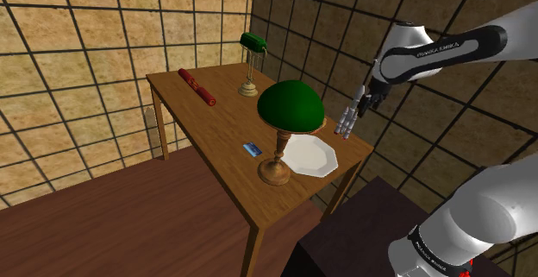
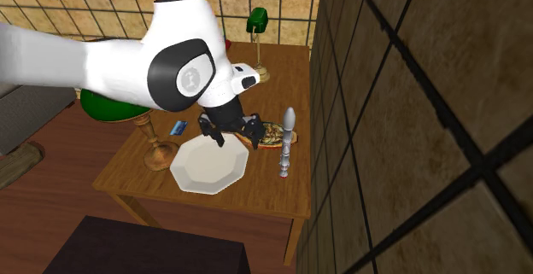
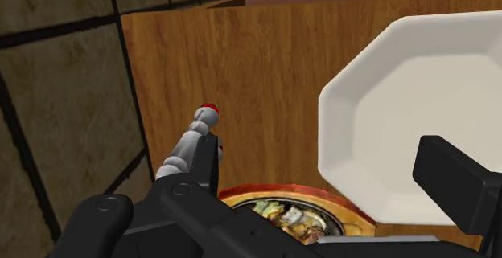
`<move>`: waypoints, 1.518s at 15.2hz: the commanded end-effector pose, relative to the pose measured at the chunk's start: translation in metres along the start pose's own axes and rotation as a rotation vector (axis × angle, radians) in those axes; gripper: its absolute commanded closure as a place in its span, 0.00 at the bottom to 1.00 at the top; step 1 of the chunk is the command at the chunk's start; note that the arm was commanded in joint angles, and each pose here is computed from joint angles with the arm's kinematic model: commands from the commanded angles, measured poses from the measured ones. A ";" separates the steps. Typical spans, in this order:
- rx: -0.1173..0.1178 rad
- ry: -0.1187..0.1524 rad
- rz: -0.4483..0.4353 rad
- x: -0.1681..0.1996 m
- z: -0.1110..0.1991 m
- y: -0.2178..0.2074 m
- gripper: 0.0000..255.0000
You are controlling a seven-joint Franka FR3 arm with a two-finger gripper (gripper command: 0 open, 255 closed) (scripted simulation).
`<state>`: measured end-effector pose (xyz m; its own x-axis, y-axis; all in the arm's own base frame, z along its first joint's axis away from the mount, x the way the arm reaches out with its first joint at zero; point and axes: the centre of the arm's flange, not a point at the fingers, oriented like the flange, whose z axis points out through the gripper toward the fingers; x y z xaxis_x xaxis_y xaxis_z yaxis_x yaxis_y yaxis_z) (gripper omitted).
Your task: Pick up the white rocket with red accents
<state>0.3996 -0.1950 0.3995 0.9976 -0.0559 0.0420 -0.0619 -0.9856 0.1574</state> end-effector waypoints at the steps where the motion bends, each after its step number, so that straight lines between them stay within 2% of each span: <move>1: -0.015 0.018 -0.010 0.011 0.015 0.014 0.00; 11: -0.080 0.096 -0.053 0.072 0.077 0.089 0.00; 20: -0.080 0.096 -0.053 0.070 0.116 0.083 0.00; 21: -0.080 0.096 -0.053 0.071 0.116 0.082 1.00; 23: -0.080 0.096 -0.053 0.071 0.116 0.082 1.00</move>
<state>0.4691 -0.2984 0.3012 0.9920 0.0152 0.1253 -0.0154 -0.9707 0.2400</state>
